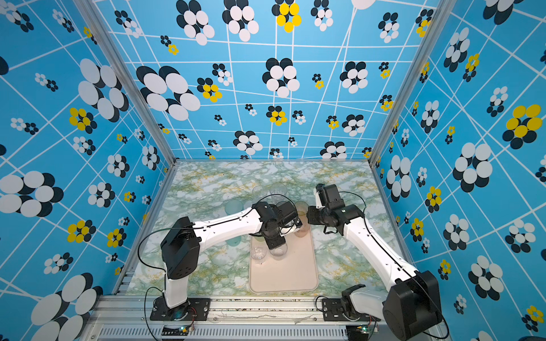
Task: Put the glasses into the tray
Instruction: 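Open the left gripper around the frosted glass standing on the tray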
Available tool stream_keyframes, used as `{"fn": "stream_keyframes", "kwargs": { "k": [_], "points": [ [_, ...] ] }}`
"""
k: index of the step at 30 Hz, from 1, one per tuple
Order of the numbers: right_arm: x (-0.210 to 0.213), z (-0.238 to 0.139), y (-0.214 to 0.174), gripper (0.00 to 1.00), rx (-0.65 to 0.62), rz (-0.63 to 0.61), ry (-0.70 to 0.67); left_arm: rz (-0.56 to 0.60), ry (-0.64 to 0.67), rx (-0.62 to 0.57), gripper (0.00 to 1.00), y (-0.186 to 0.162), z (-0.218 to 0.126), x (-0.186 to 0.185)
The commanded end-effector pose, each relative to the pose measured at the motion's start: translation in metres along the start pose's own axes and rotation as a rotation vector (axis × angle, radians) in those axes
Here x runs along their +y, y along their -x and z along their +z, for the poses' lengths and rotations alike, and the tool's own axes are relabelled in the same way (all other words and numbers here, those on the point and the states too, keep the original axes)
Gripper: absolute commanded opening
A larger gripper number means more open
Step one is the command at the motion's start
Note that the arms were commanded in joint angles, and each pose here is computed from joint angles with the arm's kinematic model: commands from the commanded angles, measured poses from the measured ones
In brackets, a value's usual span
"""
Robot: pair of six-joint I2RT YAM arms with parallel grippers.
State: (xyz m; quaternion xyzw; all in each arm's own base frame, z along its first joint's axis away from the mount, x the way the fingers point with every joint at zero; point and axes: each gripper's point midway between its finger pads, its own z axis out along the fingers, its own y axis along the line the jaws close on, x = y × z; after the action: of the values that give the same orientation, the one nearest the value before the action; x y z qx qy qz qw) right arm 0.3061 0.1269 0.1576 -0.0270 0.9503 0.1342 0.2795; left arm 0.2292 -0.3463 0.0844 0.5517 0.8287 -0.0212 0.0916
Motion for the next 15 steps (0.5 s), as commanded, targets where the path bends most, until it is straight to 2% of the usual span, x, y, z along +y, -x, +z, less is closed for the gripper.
{"fn": "stream_keyframes", "kwargs": {
  "k": [1,15],
  "points": [
    [-0.0009,0.0041,-0.0038,0.36,0.011,0.004,0.01,0.0,0.0,0.038,0.19,-0.0098,0.009,0.0028],
    [-0.001,0.0026,-0.0047,0.36,0.01,0.006,0.012,-0.005,0.006,0.015,0.23,-0.0086,-0.001,0.003]
  ]
}}
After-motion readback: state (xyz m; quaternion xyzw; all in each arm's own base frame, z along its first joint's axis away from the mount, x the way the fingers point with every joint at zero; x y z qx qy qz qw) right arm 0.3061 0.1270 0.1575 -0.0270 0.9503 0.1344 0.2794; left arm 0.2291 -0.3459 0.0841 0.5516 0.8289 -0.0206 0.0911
